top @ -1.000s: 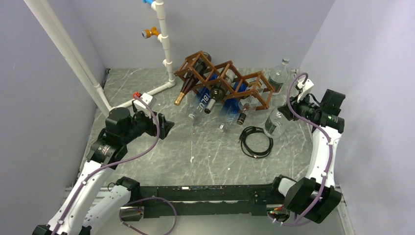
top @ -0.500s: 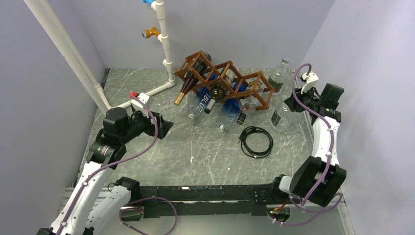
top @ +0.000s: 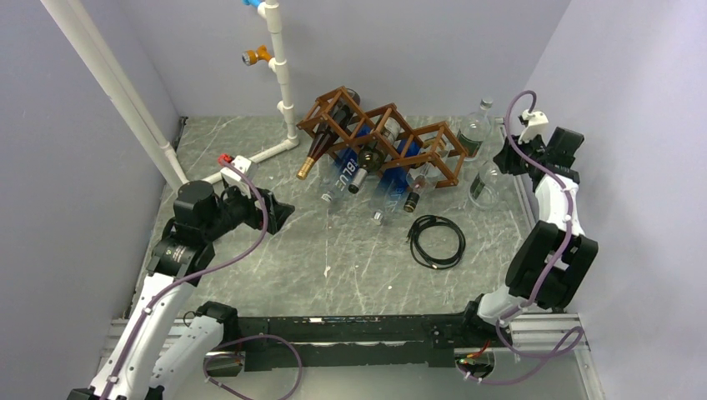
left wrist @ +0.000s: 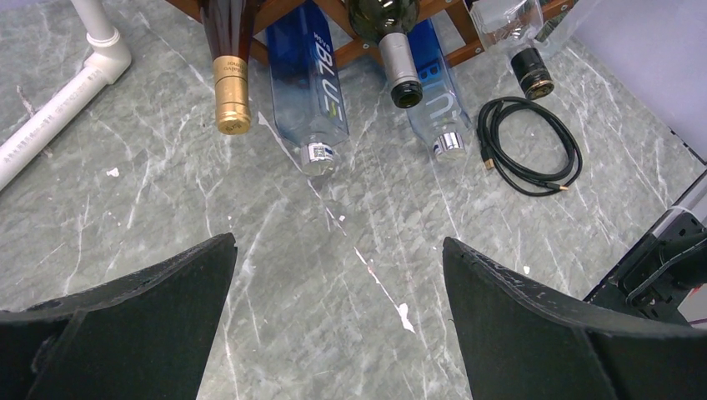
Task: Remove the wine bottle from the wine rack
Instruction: Place the wine bottle at the center of the board.
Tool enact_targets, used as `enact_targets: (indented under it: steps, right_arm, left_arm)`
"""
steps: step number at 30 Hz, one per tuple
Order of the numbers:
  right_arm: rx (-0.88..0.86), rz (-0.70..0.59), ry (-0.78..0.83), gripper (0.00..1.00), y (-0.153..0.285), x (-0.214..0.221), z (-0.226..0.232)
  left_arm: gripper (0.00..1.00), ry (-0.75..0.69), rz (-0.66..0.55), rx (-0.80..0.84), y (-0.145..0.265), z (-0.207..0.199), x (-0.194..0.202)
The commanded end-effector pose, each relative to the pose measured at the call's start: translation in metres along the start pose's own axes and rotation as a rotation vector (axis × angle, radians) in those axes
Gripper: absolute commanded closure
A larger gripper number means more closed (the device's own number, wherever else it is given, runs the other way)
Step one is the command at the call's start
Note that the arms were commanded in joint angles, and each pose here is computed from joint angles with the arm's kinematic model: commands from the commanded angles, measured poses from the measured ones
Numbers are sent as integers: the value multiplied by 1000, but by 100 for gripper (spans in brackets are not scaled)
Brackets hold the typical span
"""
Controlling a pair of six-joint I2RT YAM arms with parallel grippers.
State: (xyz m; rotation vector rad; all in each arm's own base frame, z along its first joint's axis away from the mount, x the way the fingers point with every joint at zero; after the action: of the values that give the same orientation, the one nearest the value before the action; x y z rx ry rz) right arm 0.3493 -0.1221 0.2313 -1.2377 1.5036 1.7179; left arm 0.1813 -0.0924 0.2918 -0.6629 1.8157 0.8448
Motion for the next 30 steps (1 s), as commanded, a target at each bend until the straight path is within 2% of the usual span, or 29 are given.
enact_targets:
  steps: [1, 30]
  right_arm:
    - [109, -292, 131, 100, 13, -83, -23]
    - [190, -349, 105, 100, -49, -115, -45]
  left_arm:
    - [0, 0, -39, 32, -2, -1, -6]
    - [0, 27, -32, 29, -6, 5, -5]
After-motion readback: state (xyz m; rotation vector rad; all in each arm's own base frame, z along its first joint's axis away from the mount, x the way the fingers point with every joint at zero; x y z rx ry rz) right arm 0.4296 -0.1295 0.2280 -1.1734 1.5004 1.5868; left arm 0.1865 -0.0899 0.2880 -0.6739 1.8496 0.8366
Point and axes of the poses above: each gripper's point midway between its finger pads, its own y axis back along the fingers, its own z axis along the line the jaws close on, x = y × z, the point moved 8 cm from there along y, back along the fingers, and after that the axes turned 4 degrees about y, right-handed, at the moved point
